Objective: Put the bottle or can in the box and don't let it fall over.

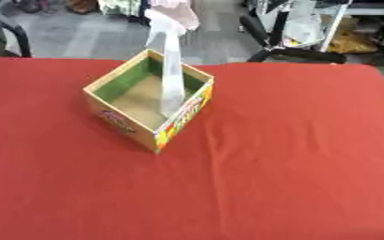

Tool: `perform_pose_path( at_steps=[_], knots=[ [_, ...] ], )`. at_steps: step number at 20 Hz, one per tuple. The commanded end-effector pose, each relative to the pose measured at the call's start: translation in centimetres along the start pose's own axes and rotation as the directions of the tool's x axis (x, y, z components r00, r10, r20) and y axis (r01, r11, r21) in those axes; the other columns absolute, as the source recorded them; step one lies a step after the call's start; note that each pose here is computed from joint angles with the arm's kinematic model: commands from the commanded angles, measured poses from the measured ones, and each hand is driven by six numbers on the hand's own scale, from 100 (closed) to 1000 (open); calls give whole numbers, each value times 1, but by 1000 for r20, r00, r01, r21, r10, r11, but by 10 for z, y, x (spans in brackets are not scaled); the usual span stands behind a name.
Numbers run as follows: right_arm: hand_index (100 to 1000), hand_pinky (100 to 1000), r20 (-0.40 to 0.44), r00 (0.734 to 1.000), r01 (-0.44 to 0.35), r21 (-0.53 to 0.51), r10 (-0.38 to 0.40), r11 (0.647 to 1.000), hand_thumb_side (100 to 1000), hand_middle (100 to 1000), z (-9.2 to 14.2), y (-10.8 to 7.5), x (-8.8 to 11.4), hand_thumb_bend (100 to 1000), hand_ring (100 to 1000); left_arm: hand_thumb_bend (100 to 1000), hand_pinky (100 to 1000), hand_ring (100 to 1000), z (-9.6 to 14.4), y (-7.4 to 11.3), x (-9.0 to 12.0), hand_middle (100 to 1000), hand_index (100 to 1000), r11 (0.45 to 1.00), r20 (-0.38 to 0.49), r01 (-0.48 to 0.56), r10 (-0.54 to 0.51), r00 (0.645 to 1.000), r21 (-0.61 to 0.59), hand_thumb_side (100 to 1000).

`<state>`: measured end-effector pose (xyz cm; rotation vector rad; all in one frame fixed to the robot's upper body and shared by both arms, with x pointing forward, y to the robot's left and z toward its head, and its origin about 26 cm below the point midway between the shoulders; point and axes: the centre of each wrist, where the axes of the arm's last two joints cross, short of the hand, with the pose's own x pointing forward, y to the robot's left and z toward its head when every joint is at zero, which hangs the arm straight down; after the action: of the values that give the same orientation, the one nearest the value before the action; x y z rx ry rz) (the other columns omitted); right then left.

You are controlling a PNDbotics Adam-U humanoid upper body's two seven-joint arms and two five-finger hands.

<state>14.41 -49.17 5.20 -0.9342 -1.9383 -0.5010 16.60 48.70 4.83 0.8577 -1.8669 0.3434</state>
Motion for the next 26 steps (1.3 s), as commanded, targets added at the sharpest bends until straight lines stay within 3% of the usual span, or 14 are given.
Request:
perform_pose_path(
  at_steps=[1,26],
  knots=[
    [897,842,36,999,-1,4,0,1000,524,1000,-10,-1,9,100,1000,203,724,1000,-11,3,10,1000,1000,1000,40,9,-9,999,-6,1000],
    [896,841,41,999,2,2,-2,1000,525,1000,-12,1,13,100,1000,203,724,1000,-13,0,12,1000,1000,1000,42,6,-5,999,-24,1000]
  ],
)
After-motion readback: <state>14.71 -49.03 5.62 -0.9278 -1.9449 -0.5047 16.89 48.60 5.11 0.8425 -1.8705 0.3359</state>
